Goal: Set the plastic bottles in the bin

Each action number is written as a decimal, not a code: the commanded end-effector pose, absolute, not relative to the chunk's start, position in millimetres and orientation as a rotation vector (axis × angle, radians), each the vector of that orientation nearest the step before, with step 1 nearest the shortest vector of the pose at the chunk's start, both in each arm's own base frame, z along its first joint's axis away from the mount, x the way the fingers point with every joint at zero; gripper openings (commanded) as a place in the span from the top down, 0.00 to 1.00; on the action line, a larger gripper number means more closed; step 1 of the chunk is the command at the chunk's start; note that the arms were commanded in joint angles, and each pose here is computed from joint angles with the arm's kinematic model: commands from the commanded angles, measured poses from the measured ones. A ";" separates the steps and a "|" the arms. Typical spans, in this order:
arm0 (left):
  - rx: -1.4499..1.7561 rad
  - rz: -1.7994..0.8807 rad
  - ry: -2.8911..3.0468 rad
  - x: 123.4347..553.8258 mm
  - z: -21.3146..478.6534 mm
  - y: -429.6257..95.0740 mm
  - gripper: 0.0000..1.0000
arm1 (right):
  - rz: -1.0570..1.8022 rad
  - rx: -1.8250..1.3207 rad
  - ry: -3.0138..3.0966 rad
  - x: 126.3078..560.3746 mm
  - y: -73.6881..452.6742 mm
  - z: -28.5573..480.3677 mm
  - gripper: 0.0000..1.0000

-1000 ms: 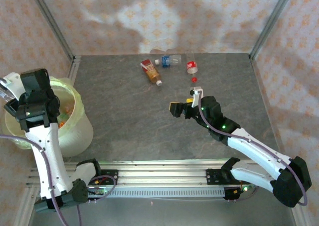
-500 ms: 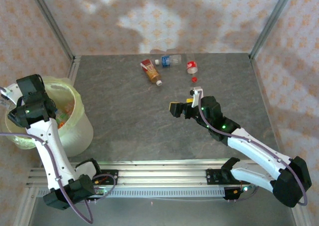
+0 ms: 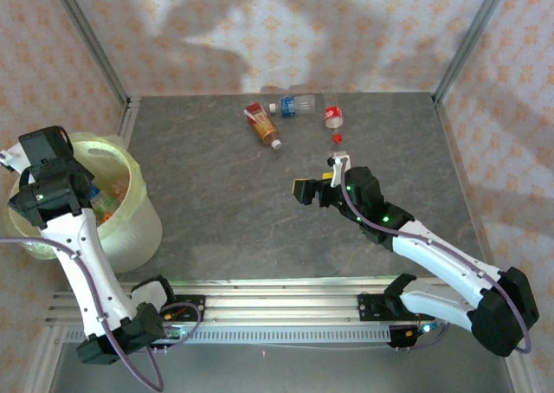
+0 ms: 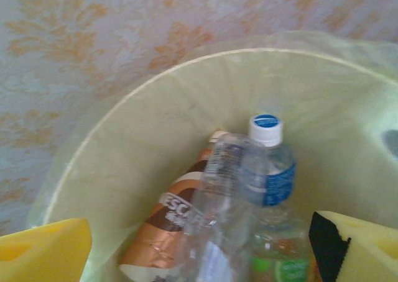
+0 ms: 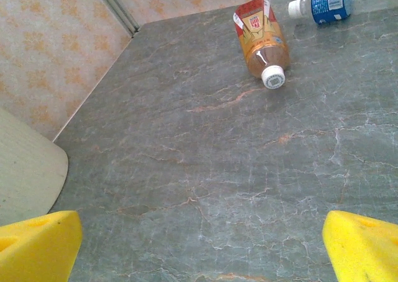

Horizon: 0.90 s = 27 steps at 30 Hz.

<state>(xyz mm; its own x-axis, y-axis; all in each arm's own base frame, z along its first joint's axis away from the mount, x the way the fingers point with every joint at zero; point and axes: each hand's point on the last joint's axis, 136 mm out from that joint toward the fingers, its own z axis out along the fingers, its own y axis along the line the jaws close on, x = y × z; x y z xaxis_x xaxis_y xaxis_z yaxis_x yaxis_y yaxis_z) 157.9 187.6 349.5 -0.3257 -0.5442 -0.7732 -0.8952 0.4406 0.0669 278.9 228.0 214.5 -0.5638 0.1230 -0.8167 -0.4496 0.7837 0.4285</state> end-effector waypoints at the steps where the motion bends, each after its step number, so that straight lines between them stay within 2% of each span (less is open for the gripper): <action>1: -1.179 0.476 2.009 168.8 352.8 170.0 0.06 | 0.797 -0.235 2.004 282.0 231.6 228.9 0.01; 9: -1.090 0.123 1.951 197.2 372.0 133.0 0.00 | 0.762 -0.216 2.007 284.0 226.0 227.9 0.01; 18: -0.906 -0.437 1.802 239.8 411.0 61.3 0.01 | 0.755 -0.171 2.012 287.6 223.2 225.1 0.01; 27: -0.721 -0.653 1.781 270.2 436.7 9.5 0.01 | 0.732 -0.119 2.017 286.9 214.3 222.3 0.01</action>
<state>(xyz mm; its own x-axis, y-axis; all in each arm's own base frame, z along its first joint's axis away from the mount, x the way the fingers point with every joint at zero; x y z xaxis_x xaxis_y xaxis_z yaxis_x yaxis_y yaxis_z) 257.0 25.1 419.4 -0.2669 -0.7294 -0.6298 -0.2620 0.6839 -0.6809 284.5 221.1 214.4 -0.5615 0.1643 -0.8110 -0.3976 0.8060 0.4386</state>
